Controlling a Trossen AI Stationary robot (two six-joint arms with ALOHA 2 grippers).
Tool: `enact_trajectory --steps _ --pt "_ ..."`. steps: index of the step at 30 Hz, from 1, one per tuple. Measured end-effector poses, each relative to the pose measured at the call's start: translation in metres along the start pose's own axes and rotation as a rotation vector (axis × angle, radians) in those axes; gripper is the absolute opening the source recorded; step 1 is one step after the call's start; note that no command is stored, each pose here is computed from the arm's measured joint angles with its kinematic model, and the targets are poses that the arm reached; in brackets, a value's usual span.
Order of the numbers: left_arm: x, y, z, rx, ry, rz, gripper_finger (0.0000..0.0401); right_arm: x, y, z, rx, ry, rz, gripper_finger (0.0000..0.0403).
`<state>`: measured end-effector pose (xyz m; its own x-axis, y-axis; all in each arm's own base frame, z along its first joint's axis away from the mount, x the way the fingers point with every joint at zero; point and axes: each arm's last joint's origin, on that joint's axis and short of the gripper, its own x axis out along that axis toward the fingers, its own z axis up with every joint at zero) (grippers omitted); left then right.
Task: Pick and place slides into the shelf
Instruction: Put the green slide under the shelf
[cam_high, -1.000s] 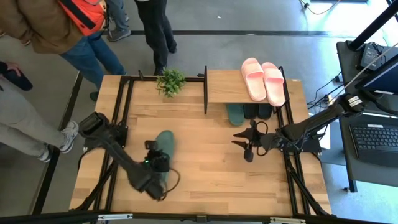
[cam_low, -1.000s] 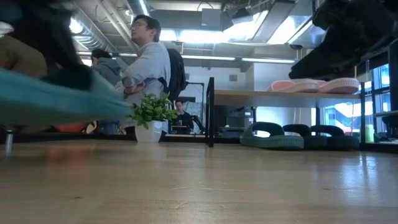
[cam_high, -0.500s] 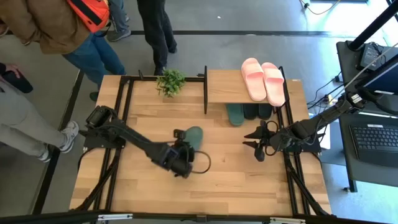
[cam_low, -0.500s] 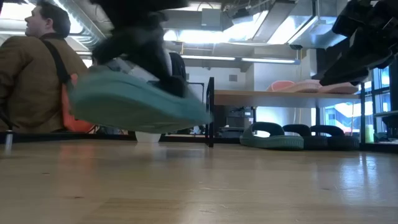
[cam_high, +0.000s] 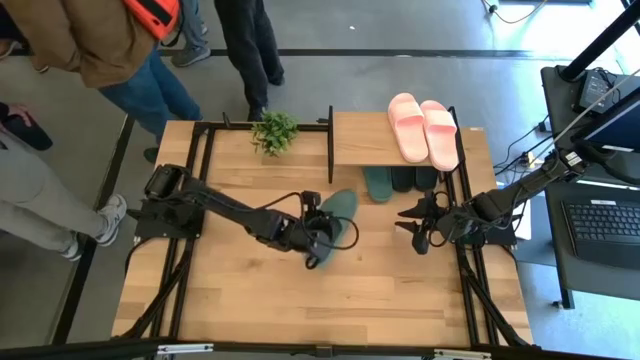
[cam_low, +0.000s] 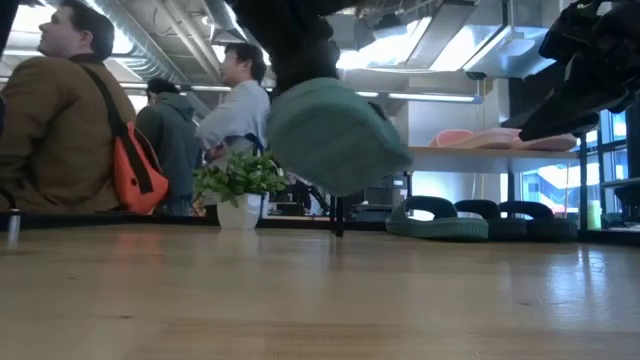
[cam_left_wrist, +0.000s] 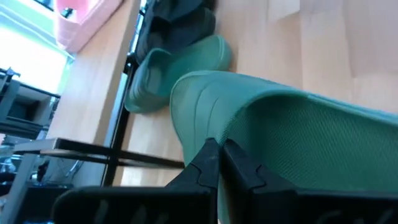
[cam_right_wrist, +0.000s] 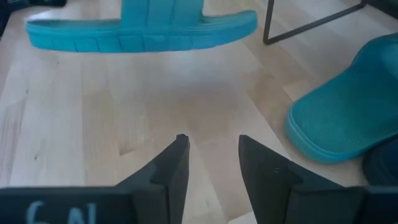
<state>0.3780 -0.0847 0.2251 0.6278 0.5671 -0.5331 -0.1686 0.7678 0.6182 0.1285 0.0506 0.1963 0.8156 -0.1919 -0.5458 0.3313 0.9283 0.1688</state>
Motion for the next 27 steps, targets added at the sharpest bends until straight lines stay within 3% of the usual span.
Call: enact_trajectory --steps 14,27 --pt "0.034 -0.027 -0.012 -0.025 0.052 -0.001 0.0 0.0 0.0 0.0 0.0 0.001 -0.001 0.014" --pt "0.044 -0.034 -0.016 -0.046 0.071 -0.128 0.0 0.0 0.0 0.0 0.002 0.0 0.0 0.014"
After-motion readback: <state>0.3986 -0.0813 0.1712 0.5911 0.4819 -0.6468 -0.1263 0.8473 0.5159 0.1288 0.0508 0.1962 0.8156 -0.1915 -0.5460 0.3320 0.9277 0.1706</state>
